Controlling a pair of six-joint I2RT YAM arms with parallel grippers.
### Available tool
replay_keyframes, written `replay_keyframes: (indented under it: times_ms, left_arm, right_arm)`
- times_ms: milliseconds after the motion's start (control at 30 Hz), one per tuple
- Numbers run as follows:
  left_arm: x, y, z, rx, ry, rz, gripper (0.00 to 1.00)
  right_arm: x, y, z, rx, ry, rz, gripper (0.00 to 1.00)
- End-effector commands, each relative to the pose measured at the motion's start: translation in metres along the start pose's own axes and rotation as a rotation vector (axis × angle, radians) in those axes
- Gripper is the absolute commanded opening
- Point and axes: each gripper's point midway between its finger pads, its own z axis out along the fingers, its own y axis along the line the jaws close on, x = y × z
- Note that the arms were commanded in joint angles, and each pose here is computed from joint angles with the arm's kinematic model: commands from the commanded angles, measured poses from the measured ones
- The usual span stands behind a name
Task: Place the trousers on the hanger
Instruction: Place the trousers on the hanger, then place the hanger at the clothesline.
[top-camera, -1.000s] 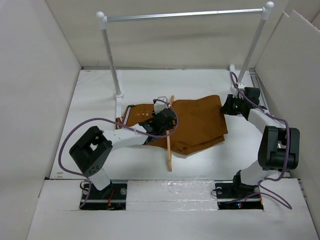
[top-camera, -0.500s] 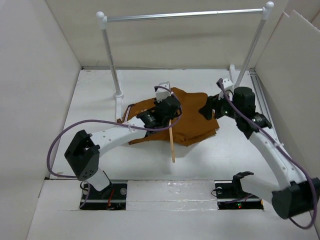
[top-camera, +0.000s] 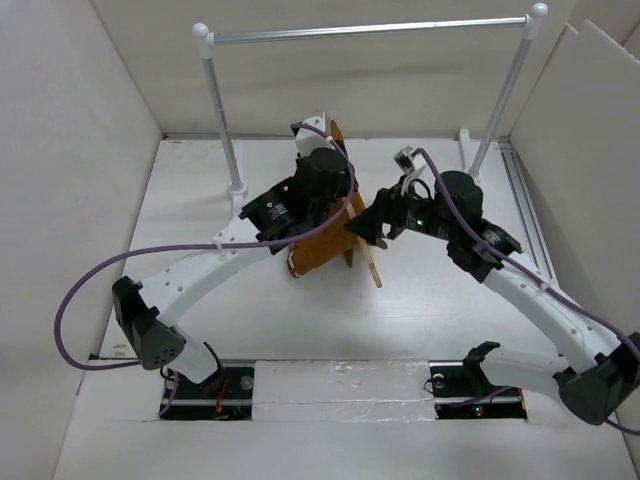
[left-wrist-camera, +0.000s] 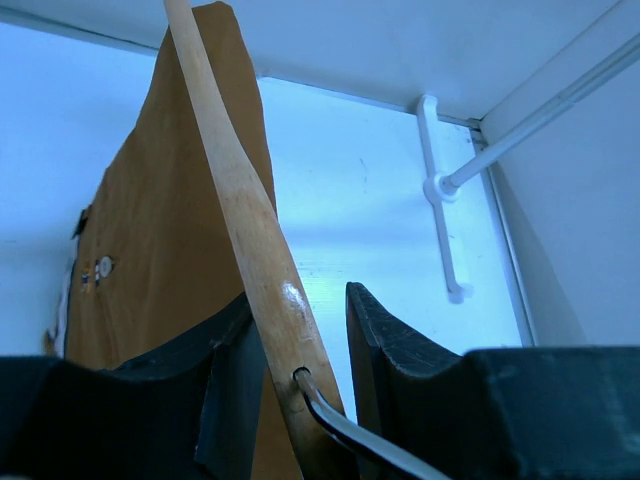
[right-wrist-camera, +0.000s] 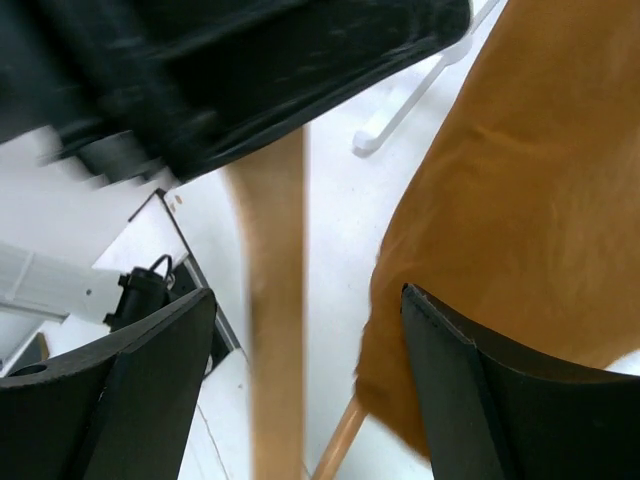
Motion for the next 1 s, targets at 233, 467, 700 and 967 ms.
replay_keyframes:
  times_ms: [233,467,700,967]
  left_arm:
    - [-0.046,-0.040,-0.023,0.188,-0.034,-0.083,0.00]
    - [-0.046,-0.045,-0.018,0.215,-0.016,-0.078,0.00]
    - [-0.055,-0.049,-0.015,0.225,-0.029,-0.070,0.00]
    - [-0.085,-0.058,-0.026,0.288,-0.078,-0.076,0.25]
  right_arm:
    - [-0.031,0.035,0.024,-0.191,-0.105,0.021,0.68]
    - [-0.017,0.040,0.034,-0.281,-0.100,0.106,0.38]
    - [-0.019,0.049,0.039,-0.322,-0.122,0.146,0.12]
    - [-0.065,0.050,0.022,-0.314,-0.245,0.173,0.00]
